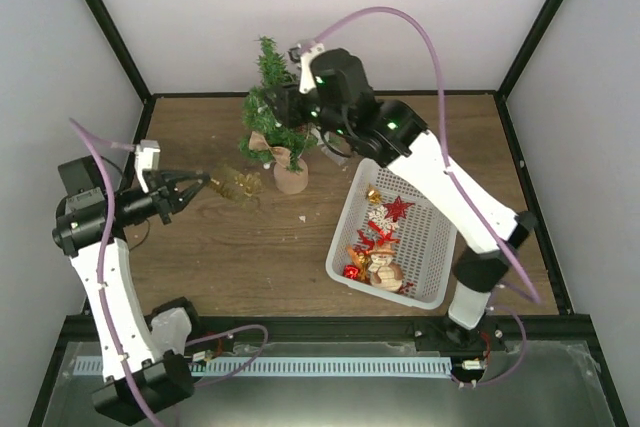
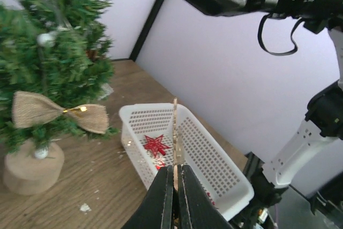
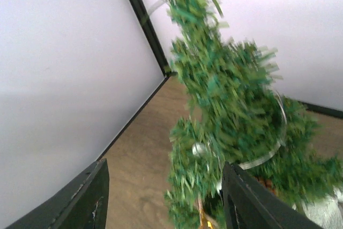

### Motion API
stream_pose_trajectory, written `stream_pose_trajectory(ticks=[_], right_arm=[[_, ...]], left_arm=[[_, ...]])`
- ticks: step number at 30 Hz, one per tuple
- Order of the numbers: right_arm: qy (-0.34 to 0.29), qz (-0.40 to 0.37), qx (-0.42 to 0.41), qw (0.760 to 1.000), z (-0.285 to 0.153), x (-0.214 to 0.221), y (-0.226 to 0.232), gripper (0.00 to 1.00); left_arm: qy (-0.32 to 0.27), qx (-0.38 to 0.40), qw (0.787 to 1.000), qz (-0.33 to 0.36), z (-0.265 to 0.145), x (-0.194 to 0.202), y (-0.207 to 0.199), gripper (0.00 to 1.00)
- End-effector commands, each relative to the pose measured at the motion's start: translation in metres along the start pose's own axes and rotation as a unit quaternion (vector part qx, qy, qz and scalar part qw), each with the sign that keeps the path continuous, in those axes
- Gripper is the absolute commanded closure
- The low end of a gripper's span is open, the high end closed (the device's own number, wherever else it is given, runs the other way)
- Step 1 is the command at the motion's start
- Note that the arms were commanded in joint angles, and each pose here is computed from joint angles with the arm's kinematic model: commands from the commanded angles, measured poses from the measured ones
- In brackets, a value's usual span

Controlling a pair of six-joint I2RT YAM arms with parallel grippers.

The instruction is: Decorate the small christmas tree

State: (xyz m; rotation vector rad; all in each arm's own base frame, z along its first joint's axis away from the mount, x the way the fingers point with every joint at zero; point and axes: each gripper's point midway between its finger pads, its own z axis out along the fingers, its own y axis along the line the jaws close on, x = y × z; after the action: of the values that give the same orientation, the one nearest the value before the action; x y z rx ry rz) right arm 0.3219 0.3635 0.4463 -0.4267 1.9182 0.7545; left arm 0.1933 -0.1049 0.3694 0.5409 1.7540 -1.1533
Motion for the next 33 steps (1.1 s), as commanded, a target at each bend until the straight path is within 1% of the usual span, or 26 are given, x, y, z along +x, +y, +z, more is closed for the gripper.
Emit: stream_pose_trajectory(ticks=[1,2,3,4,6,12,16,19,21,24,29,33], right_arm=[[-0.025,-0.029,0.062,0.997,0.013,-0.023,0.0,0.49],[-0.03,-0.031,0.068,0.997,0.019,-0.026,0.002,0.49],[-0.044,-0.032,0.07,0.996,0.021,-0.034,0.004,0.49],[-0.05,-0.036,0.074,0.995,0.026,-0.036,0.005,0.48],[-0.061,-0.043,0.081,0.994,0.033,-0.038,0.006,0.47],[-0.081,-0.049,0.104,0.99,0.043,-0.042,-0.001,0.47],[-0.093,-0.057,0.105,0.988,0.05,-0.043,-0.001,0.49],[-0.096,-0.059,0.102,0.988,0.057,-0.042,0.0,0.58],[-0.095,-0.062,0.105,0.988,0.063,-0.04,0.0,0.68],[-0.092,-0.067,0.11,0.987,0.07,-0.035,-0.002,0.77],[-0.094,-0.08,0.101,0.987,0.077,-0.033,0.0,0.98],[-0.094,-0.091,0.086,0.988,0.079,-0.033,0.001,0.99]], left_arm=[[-0.055,-0.006,0.998,-0.017,-0.016,-0.013,0.017,1.0],[-0.068,-0.006,0.997,-0.028,-0.021,-0.014,0.023,1.0],[-0.077,-0.005,0.995,-0.055,-0.025,-0.012,0.03,1.0],[-0.081,-0.005,0.995,-0.06,-0.027,-0.011,0.035,1.0],[-0.082,-0.007,0.995,-0.061,-0.028,-0.008,0.039,1.0],[-0.083,0.004,0.995,-0.06,-0.027,-0.006,0.031,1.0],[-0.084,0.011,0.994,-0.063,-0.027,-0.002,0.029,1.0],[-0.083,0.013,0.994,-0.067,-0.027,0.0,0.03,1.0],[-0.083,0.015,0.994,-0.068,-0.027,0.0,0.029,1.0],[-0.083,0.017,0.994,-0.069,-0.027,0.0,0.028,1.0],[-0.083,0.023,0.994,-0.072,-0.027,0.002,0.027,1.0],[-0.083,0.025,0.993,-0.074,-0.027,0.003,0.028,1.0]])
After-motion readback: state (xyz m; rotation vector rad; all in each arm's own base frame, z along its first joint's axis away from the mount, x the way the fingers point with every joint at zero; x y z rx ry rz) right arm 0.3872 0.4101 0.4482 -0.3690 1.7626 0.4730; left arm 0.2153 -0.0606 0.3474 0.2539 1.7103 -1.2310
